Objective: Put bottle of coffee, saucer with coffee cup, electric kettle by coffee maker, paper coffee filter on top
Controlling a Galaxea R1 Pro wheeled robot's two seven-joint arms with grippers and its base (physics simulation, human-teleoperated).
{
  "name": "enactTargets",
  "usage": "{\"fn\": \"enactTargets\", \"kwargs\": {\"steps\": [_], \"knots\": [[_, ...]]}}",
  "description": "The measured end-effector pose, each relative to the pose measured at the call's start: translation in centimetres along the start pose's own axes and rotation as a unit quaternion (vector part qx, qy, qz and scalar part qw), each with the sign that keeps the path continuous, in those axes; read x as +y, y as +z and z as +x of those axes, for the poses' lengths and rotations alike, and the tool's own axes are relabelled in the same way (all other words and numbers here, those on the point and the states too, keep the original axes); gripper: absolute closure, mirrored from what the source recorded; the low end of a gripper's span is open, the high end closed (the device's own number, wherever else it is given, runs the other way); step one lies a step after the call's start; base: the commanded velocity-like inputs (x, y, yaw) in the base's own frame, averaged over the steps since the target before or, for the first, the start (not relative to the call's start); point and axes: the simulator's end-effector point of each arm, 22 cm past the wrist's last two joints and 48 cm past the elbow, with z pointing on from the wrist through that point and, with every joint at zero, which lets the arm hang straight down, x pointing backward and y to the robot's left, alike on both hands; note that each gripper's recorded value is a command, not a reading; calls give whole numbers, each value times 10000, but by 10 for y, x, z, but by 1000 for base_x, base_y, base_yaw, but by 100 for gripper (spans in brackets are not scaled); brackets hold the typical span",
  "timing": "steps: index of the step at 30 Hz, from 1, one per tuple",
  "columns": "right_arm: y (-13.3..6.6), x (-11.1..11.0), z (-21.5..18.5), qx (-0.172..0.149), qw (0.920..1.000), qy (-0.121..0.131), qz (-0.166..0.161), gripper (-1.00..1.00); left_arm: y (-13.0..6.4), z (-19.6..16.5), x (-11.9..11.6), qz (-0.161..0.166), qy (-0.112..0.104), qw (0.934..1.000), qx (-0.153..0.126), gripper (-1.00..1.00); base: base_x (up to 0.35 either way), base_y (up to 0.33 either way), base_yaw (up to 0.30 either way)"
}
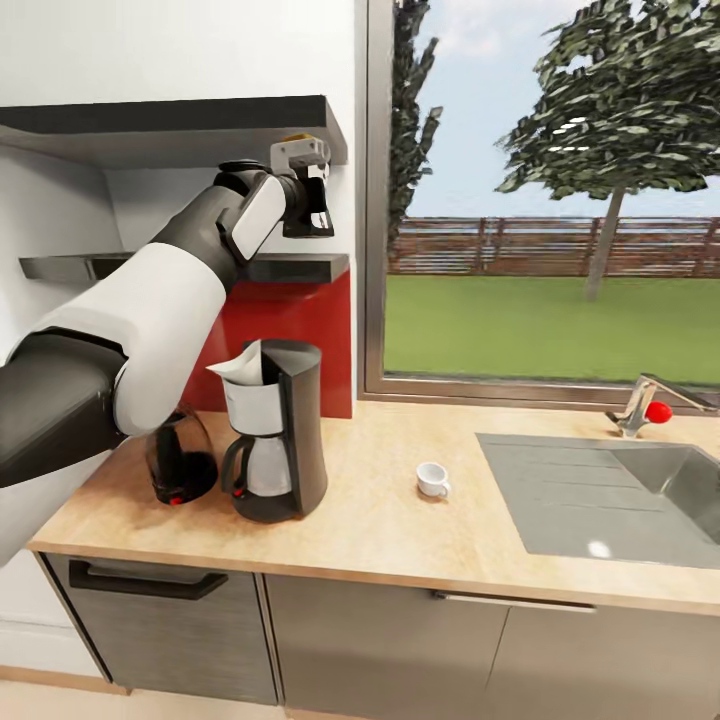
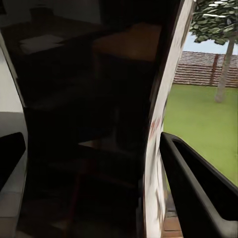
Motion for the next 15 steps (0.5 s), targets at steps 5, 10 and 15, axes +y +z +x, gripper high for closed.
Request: {"fn": "enactTargets", "kwargs": {"steps": [5, 10, 15], "knots": [[0, 0, 0, 0, 10000, 0, -1, -100, 0, 0, 0, 0, -2, 10000, 1, 100, 166, -150, 0], [0, 0, 0, 0, 10000, 1, 0, -100, 0, 0, 0, 1, -5, 10000, -1, 100, 221, -191, 0], [0, 0, 0, 0, 10000, 2, 0, -100, 0, 0, 0, 1, -6, 10000, 0, 100, 235, -202, 0]]}}
